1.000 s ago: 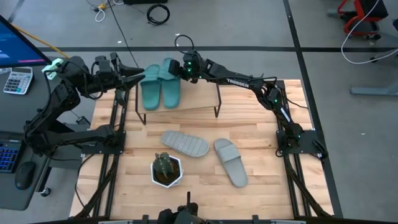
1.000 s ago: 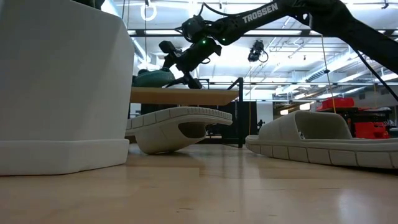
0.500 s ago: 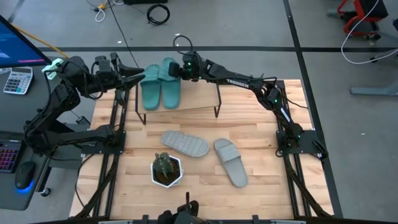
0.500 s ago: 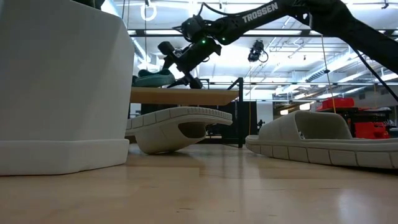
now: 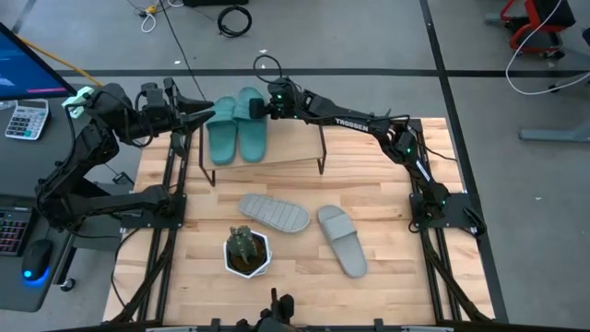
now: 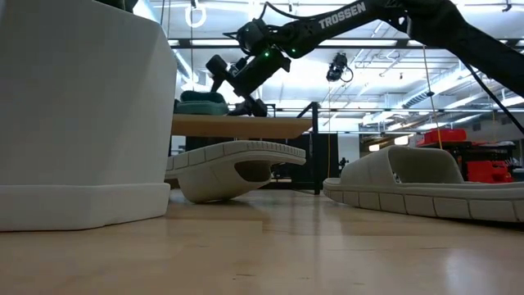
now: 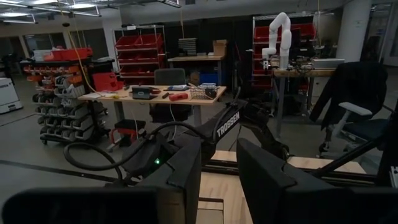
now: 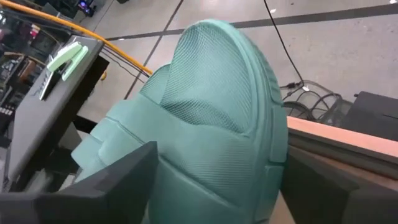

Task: Pick and place slides into the shelf
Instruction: Put the green slipper on the shelf, then put the right gray slipper on the shelf

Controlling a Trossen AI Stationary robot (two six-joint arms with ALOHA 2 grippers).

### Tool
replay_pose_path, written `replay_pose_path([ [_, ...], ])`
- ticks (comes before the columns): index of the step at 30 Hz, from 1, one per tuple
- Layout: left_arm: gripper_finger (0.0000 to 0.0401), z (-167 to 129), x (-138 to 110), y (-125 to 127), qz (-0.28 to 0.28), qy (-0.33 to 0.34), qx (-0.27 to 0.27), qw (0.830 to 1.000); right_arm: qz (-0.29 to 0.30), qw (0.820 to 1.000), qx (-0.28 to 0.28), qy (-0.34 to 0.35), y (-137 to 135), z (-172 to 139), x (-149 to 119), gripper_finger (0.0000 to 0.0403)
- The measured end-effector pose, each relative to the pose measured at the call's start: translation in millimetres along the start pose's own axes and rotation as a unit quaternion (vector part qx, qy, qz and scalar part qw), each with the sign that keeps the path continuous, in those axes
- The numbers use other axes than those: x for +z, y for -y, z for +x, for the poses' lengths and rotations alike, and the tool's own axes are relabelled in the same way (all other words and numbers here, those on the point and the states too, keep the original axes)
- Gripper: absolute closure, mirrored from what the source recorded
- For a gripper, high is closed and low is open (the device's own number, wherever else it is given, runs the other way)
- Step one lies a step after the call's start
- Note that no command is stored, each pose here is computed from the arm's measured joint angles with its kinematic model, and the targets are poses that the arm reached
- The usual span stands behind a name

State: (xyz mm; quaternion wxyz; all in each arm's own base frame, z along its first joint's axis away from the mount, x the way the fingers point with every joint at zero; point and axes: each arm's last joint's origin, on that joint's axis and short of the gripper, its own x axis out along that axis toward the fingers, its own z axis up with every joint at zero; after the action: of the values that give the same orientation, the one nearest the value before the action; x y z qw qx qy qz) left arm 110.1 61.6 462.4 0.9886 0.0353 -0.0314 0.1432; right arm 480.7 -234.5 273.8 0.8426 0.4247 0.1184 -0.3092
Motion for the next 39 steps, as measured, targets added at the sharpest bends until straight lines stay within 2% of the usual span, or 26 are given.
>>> replay_pose_path([
  [5, 0.0294, 0, 0, 0, 0.000, 0.000, 0.000, 1.000, -0.003, 1.000, 0.001, -0.003, 0, 0, -1, 0.0031],
  [10, 0.0294, 0, 0, 0, 0.000, 0.000, 0.000, 1.000, -0.012, 1.000, -0.007, 0.002, 0, 0, -1, 0.0015],
  [17, 0.0294, 0, 0, 0, 0.000, -0.001, 0.000, 1.000, -0.021, 0.999, -0.028, 0.017, 1, 0, -1, 0.0024],
  [30, 0.0294, 0, -2, 0, -0.002, -0.008, 0.000, 1.000, -0.040, 0.999, -0.027, 0.024, 1, 0, 0, 0.0040],
  [39, 0.0294, 0, -2, 0, -0.002, -0.008, -0.001, 1.000, -0.048, 0.997, -0.040, 0.034, 12, 0, 12, 0.0084],
])
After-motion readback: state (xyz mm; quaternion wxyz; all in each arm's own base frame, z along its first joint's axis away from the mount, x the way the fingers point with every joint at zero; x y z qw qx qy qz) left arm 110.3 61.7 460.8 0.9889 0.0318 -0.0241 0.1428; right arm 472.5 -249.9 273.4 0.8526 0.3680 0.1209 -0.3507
